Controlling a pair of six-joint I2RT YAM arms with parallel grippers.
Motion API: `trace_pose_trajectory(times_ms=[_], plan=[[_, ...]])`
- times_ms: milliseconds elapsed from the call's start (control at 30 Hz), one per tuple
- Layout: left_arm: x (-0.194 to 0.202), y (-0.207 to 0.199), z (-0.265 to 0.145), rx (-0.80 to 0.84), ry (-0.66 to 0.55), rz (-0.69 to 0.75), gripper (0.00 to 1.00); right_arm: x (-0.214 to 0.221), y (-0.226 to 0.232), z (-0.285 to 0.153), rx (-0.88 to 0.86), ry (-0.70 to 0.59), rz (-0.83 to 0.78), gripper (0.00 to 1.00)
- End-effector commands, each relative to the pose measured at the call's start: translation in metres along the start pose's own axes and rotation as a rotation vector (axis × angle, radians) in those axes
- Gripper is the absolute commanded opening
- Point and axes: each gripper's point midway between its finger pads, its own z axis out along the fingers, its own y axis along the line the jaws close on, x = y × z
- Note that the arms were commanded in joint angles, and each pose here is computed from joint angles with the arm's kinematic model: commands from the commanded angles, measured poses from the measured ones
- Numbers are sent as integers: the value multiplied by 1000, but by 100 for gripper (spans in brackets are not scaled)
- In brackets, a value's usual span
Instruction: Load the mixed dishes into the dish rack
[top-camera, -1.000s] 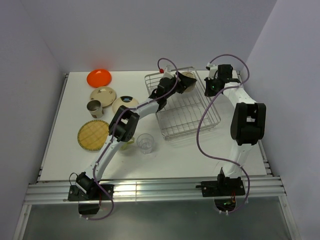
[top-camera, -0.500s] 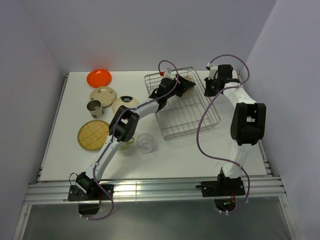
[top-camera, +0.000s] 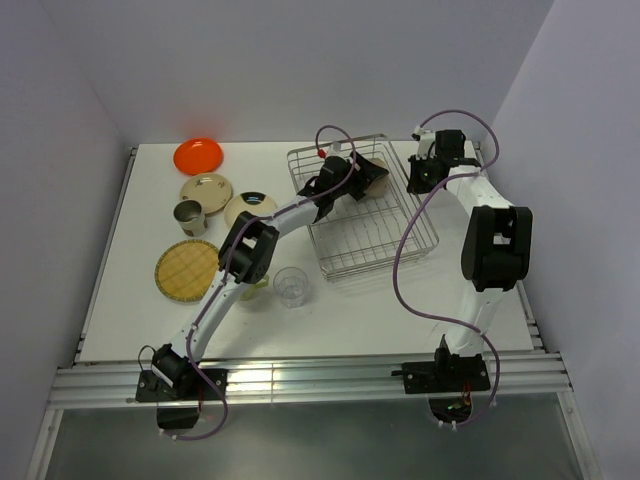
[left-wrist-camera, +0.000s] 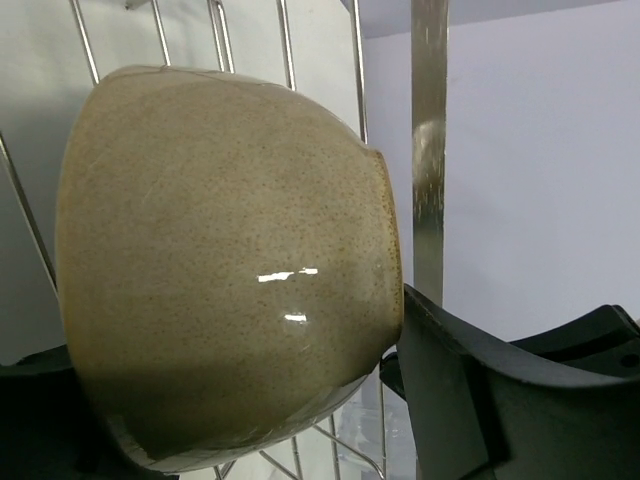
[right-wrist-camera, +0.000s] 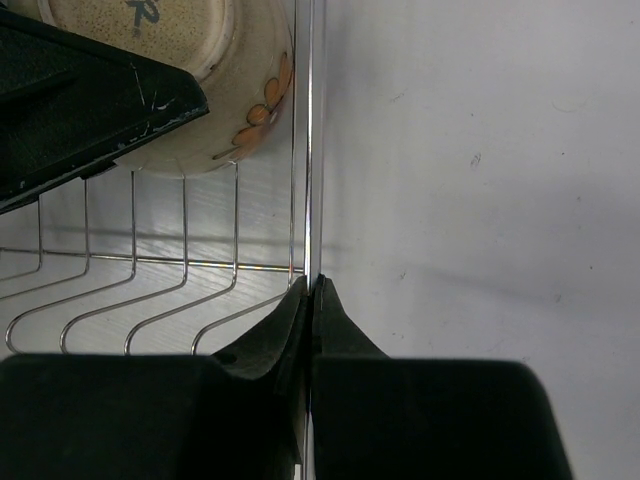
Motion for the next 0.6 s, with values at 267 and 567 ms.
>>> trace_pose_trajectory(times_ms=[267,567], plan=[[-21,-37,-15,5,-35,32,99,16,26,-3,-83,49,34,1],[-27,-21,-35,-169,-27,-5,99,16,23,-1,-66,49,34,1]])
